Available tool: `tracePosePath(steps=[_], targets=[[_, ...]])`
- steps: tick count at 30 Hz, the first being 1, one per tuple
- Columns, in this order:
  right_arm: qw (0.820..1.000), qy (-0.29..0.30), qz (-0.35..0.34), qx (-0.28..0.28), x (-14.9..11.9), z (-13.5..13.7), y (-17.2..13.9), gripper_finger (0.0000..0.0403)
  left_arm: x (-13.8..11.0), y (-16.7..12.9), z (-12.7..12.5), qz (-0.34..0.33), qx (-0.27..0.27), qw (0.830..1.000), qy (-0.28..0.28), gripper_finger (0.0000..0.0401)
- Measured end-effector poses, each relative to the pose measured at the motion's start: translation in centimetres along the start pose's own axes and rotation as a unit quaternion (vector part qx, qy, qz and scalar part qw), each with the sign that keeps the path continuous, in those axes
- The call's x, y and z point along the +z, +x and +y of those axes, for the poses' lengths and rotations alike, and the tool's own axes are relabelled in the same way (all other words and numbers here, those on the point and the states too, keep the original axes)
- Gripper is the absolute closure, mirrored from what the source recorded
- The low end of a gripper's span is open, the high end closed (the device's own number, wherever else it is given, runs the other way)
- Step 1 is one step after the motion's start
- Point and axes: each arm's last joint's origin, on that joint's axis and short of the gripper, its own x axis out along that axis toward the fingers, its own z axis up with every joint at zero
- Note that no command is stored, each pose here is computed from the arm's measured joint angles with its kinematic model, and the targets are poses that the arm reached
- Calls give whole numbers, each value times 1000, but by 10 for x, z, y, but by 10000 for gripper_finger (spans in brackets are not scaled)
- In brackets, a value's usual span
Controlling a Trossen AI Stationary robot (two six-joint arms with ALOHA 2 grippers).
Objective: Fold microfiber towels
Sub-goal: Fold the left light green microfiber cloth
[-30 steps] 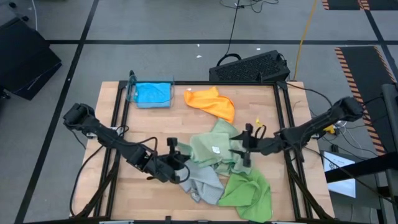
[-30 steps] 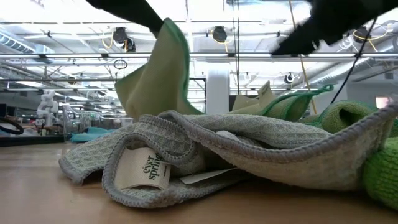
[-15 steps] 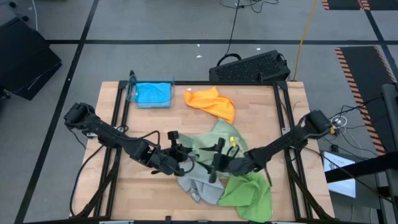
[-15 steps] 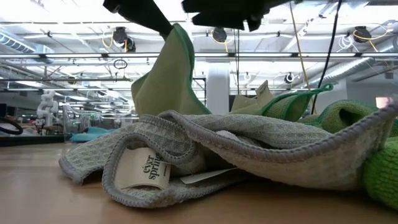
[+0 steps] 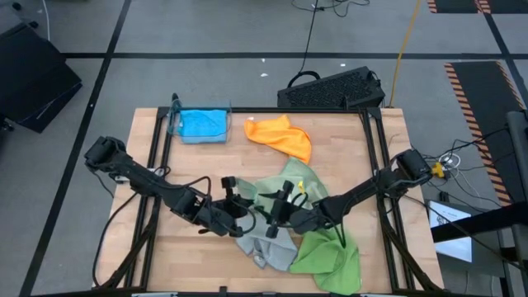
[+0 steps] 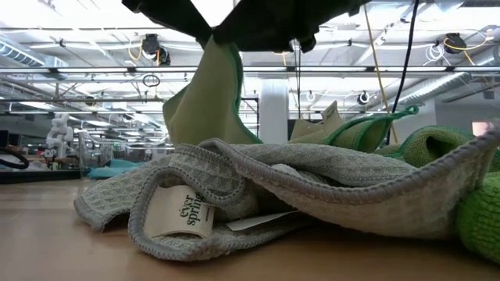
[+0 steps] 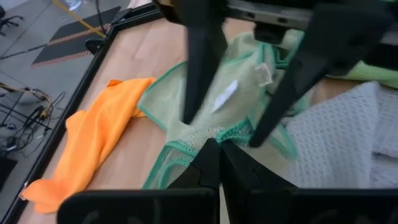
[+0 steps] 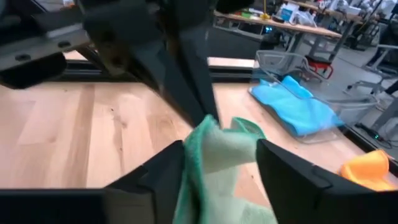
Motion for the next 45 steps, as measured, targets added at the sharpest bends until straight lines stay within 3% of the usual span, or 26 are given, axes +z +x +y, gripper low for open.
tracePosePath(steps=[7,17,23,26,30,37,41,45], targets=[[1000,16,9,23,-4,-6,11,295,1,0,0,-5,5,1000,-4,399],[1000,-11,19,20,-8,-8,12,391,1,0,0,-5,7,1000,-7,398],[997,-39,24,61,-4,-7,8,395,1,0,1,-6,18,1000,11,391],[993,-77,40,83,-1,-9,0,399,-1,-2,-2,-2,10,1000,27,356],[981,-127,67,129,3,-10,-14,399,-6,-7,-7,10,12,999,36,277],[972,-152,93,151,-1,-7,-23,399,-17,-20,-19,36,1,998,42,164],[971,-159,90,154,-2,-4,-27,400,-26,-26,-23,68,-16,997,15,138],[969,-168,86,158,-1,-2,-29,400,-39,-24,-27,69,-12,997,20,140]])
